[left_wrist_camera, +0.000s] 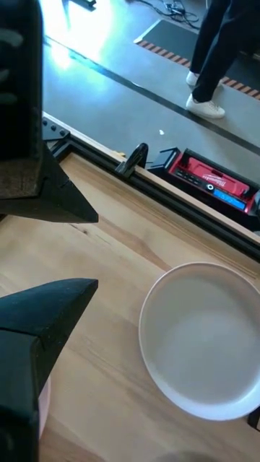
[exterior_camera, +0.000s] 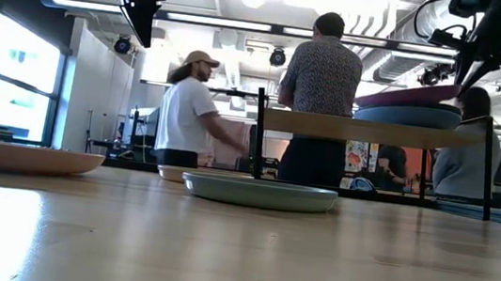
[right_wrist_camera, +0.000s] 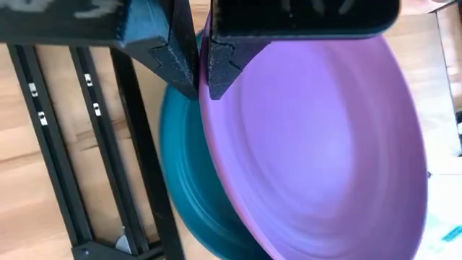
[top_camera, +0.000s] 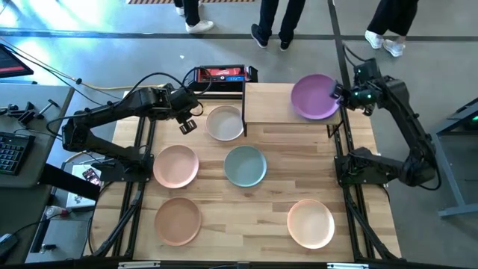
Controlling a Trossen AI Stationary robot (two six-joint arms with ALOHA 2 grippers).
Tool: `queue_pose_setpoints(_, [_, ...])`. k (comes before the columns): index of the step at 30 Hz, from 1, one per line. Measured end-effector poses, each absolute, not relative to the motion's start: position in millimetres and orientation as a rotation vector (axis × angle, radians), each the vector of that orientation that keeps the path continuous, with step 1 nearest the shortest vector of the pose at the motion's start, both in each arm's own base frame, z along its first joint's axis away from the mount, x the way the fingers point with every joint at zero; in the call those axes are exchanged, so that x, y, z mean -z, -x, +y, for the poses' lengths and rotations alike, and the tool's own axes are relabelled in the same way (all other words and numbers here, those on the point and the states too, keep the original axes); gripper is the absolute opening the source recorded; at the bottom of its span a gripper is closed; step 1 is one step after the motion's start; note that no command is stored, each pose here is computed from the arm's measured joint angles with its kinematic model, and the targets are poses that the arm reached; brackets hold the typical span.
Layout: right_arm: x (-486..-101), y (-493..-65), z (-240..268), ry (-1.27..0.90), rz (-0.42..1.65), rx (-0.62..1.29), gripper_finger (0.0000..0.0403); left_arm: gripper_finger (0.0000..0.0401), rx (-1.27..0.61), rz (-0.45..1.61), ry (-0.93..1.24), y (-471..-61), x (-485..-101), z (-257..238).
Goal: Place and stack plates onto a shelf
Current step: Stack the purple plate on top of the green plate on the shelf
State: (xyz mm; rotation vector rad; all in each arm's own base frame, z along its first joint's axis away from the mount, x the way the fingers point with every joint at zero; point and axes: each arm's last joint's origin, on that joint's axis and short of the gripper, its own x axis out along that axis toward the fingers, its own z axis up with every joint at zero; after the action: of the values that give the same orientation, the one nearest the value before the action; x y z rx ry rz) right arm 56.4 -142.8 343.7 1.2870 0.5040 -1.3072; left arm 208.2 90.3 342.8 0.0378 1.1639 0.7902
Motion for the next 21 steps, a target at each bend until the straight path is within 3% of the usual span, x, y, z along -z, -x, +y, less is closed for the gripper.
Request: queue_pose_setpoints(21, [-337.9,-57.0,-149.9,-1.275,0.484,1.385,0.0,0.0122,-0.79,1.163,-0.037,-208.1,-342.9,90.3])
